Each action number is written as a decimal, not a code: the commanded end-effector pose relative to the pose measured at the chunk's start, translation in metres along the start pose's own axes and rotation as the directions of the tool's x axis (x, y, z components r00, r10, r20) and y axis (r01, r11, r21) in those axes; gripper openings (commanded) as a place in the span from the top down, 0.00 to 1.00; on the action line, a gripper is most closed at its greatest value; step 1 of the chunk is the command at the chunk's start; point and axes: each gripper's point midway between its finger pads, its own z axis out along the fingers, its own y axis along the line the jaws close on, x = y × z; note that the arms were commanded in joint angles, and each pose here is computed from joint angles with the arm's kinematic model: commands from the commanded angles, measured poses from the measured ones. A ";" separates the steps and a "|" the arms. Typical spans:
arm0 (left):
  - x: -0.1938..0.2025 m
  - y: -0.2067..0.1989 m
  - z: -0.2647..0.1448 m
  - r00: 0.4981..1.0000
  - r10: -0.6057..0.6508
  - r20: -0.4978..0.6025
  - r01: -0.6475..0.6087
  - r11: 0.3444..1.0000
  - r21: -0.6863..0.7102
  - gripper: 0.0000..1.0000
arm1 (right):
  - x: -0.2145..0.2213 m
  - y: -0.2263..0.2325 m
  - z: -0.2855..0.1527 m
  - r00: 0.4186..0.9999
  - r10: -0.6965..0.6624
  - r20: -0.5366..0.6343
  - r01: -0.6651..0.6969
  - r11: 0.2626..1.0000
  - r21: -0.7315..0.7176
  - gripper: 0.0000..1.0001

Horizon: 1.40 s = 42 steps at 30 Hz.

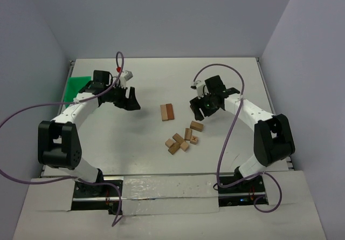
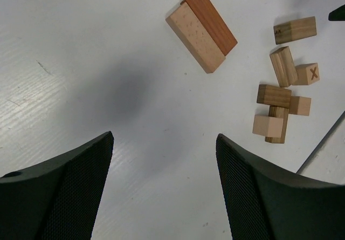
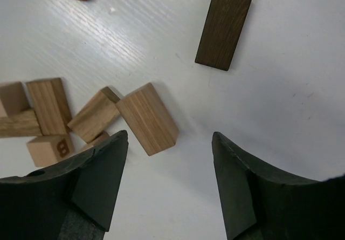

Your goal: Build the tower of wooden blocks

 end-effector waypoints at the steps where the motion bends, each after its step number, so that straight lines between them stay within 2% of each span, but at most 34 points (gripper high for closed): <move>1: -0.016 -0.011 -0.013 0.995 0.063 0.074 -0.064 0.998 0.014 0.17 | 0.016 -0.001 0.000 0.987 -0.134 -0.087 0.137 0.990 0.032 0.31; 9: -0.010 -0.008 -0.007 0.996 0.036 0.079 -0.036 0.999 0.009 0.17 | 0.028 0.013 0.016 0.968 -0.196 -0.154 0.198 0.980 0.001 0.41; 24: -0.006 -0.003 0.004 0.998 0.000 0.062 -0.002 1.000 0.025 0.18 | 0.032 0.018 0.044 0.954 -0.220 -0.202 0.231 0.973 0.029 0.43; 30: -0.004 0.000 0.006 0.998 -0.006 0.062 0.005 1.000 0.017 0.18 | 0.035 0.021 0.044 0.955 -0.203 -0.216 0.214 0.976 0.027 0.61; 33: -0.004 0.001 0.006 0.998 -0.008 0.064 0.008 1.000 0.009 0.18 | 0.037 0.025 0.042 0.967 -0.138 -0.216 0.149 0.988 0.035 0.90; 34: -0.004 0.002 0.007 0.998 -0.010 0.063 0.009 1.000 0.006 0.18 | 0.039 0.027 0.041 0.970 -0.106 -0.217 0.118 0.992 0.043 0.97; 38: -0.005 0.004 0.007 0.998 -0.014 0.067 0.015 1.000 -0.003 0.18 | 0.041 0.030 0.039 0.979 0.014 -0.201 0.003 0.997 0.083 1.00; 42: -0.005 0.005 0.007 0.998 -0.018 0.068 0.019 1.000 -0.012 0.18 | 0.048 0.036 0.046 0.960 0.168 -0.225 -0.147 0.983 0.106 1.00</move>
